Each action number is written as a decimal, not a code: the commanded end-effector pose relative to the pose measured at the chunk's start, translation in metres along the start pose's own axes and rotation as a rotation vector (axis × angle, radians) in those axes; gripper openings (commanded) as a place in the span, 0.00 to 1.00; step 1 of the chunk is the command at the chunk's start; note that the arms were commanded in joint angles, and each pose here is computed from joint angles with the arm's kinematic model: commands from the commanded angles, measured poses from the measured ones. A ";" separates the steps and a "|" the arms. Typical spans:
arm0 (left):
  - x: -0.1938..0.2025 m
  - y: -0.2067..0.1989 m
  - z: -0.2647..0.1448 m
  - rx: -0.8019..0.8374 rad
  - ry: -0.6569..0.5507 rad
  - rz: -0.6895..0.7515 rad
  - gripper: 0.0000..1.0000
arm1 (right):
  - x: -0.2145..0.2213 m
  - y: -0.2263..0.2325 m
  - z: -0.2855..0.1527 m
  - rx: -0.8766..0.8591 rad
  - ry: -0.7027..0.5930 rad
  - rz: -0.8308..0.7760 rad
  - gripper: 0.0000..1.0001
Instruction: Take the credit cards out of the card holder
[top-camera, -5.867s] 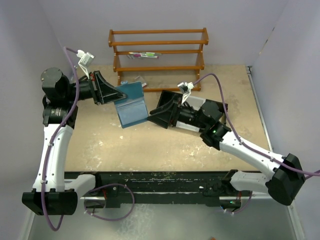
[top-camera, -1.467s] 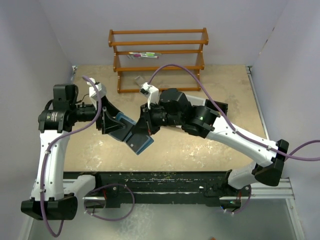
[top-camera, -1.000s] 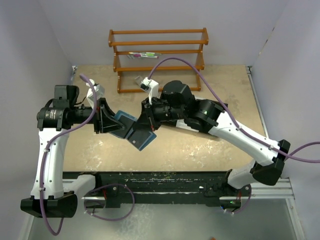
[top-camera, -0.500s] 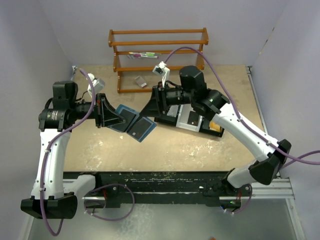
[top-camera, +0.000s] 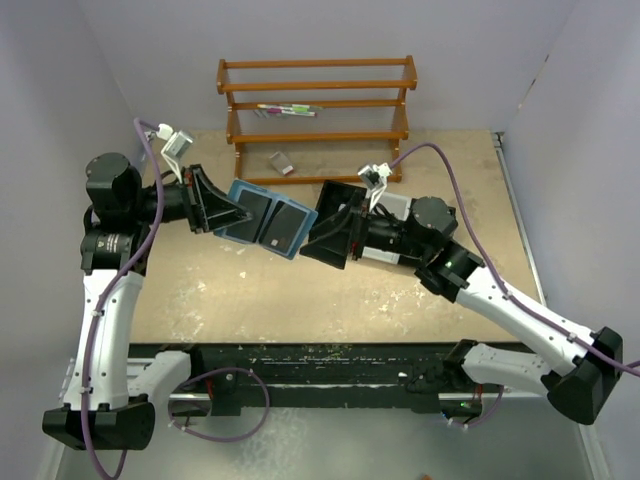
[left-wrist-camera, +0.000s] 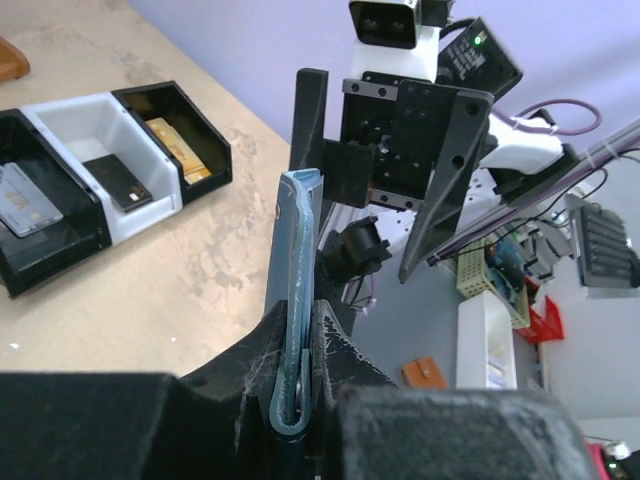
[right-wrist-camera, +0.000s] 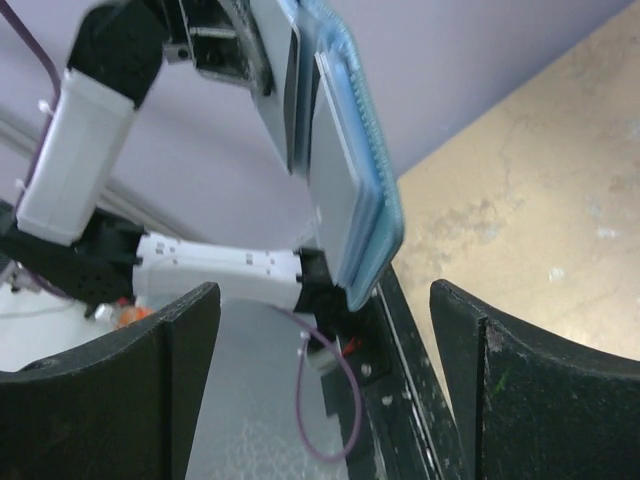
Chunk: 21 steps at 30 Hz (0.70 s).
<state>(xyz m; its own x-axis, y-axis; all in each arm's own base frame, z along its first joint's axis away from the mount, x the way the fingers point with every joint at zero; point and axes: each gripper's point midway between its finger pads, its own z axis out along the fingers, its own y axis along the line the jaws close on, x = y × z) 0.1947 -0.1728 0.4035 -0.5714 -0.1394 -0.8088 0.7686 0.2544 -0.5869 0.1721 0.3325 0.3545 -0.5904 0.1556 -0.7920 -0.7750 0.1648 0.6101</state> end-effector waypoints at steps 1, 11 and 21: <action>-0.016 -0.023 -0.001 0.057 -0.033 -0.023 0.02 | -0.055 0.032 0.002 -0.130 -0.283 -0.007 0.88; -0.028 -0.046 -0.003 0.100 -0.056 -0.040 0.03 | -0.061 0.036 0.013 -0.142 -0.375 0.033 0.86; -0.032 -0.059 -0.006 0.119 -0.059 -0.008 0.03 | -0.053 0.001 0.008 0.052 -0.376 0.069 0.82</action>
<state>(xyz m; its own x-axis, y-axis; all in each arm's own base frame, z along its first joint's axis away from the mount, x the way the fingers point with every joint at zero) 0.1794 -0.1772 0.4433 -0.6247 -0.2000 -0.7548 0.7412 0.1524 -0.6538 0.2020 0.3472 0.3802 -0.5628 0.4416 -0.6987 -0.7147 0.1648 0.6798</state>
